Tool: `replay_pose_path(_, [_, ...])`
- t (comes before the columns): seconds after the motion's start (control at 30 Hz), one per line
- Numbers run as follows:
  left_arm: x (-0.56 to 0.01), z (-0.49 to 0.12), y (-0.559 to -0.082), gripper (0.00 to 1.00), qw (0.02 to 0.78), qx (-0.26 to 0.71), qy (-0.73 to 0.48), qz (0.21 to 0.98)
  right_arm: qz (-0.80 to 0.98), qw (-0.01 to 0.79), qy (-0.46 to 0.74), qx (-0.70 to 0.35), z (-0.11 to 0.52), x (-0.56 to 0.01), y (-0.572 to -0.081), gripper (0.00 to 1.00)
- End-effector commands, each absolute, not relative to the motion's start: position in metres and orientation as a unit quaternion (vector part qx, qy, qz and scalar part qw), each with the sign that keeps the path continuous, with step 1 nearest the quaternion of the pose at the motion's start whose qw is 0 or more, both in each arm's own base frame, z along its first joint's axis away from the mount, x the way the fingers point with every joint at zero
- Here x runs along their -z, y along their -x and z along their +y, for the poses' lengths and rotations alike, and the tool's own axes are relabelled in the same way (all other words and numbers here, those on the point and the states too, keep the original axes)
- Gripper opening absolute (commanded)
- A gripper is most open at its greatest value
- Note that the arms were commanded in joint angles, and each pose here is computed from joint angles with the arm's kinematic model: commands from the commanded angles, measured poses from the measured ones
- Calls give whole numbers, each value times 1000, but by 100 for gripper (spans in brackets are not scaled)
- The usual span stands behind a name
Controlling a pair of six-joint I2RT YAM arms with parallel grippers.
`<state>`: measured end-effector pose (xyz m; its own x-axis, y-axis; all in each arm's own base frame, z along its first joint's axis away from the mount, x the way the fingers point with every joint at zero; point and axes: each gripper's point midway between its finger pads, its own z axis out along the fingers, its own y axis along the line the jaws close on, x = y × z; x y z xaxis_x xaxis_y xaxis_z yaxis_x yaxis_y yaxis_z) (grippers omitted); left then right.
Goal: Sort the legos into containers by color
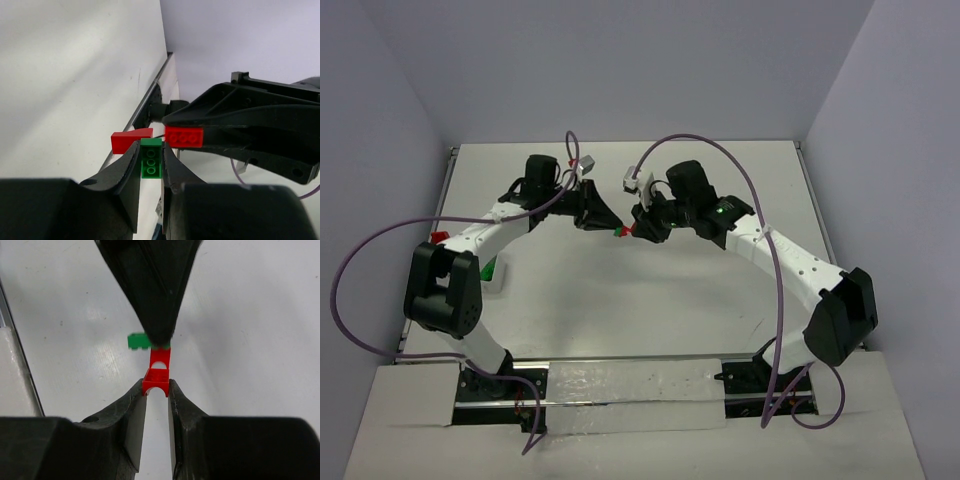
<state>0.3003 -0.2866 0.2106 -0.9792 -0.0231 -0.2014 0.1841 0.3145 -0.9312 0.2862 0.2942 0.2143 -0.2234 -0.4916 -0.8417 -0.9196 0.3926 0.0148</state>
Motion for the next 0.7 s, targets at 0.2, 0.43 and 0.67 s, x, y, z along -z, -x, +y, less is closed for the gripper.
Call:
replay_pose_path(0.2, [-221,-258,-310,0,106,626,-29,772,738,406,467,-268,301,-200,-299,0])
replay_pose_path(0.43, [-220,-256,-303,0,104,633,-27,767,745,376,462,-300,313,-177,-295,0])
replay_pose_path(0.67, [-215,-256,-301,0,93,637,-20,765,735,374,465,-322,322,-174,-295,0])
